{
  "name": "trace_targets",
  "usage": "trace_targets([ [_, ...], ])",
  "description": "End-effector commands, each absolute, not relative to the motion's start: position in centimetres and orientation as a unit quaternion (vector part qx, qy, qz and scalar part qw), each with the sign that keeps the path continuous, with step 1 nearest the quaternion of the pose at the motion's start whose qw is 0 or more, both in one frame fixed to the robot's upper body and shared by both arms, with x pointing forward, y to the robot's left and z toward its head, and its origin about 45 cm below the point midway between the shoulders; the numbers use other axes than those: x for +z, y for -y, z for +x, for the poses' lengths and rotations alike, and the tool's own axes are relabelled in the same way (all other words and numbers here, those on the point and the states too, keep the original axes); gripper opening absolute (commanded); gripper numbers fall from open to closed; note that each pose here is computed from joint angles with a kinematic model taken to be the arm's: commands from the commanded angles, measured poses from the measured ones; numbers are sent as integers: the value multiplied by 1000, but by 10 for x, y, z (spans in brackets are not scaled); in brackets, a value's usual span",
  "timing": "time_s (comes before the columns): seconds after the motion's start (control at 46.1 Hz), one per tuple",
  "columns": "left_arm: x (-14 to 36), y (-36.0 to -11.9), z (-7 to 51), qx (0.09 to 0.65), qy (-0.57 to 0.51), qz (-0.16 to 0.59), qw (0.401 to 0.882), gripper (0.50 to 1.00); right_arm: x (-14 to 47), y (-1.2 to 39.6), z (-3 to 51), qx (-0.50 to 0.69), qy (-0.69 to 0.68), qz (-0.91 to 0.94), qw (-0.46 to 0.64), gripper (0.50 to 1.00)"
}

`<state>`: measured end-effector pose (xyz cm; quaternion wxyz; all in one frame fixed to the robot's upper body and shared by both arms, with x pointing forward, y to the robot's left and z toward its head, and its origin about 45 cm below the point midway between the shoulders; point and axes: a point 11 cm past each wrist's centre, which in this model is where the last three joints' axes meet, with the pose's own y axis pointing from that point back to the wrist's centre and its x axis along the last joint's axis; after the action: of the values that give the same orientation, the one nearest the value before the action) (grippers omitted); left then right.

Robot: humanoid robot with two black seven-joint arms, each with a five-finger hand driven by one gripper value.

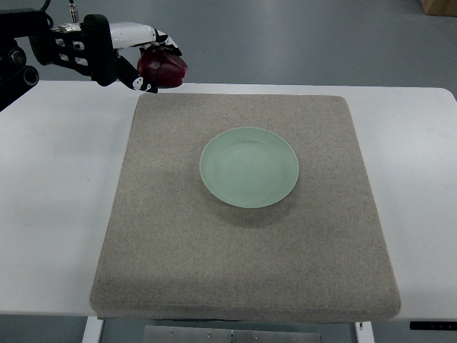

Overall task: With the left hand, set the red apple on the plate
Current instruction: 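Carry the apple with the left hand over the green plate and lower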

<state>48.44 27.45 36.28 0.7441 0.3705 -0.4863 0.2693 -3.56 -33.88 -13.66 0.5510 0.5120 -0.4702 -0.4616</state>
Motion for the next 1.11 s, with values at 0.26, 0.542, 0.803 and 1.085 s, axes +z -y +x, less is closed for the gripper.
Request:
trace_targets([
  [0.26,371,-219,462,224,501,304,779,500,-137,339,-36,-461,470,512,551,964],
  [0.542,360,-177,443,178,504,270,801,500,-137,339,-36,-462,470,512,551,964],
  [0.803,327,-151,434,155,488,260,819,500,-137,339,-36,-462,470,512,551,964],
  [1.085,292,-143,432,146,468,275,827,500,-137,339,-36,-461,470,512,551,962],
])
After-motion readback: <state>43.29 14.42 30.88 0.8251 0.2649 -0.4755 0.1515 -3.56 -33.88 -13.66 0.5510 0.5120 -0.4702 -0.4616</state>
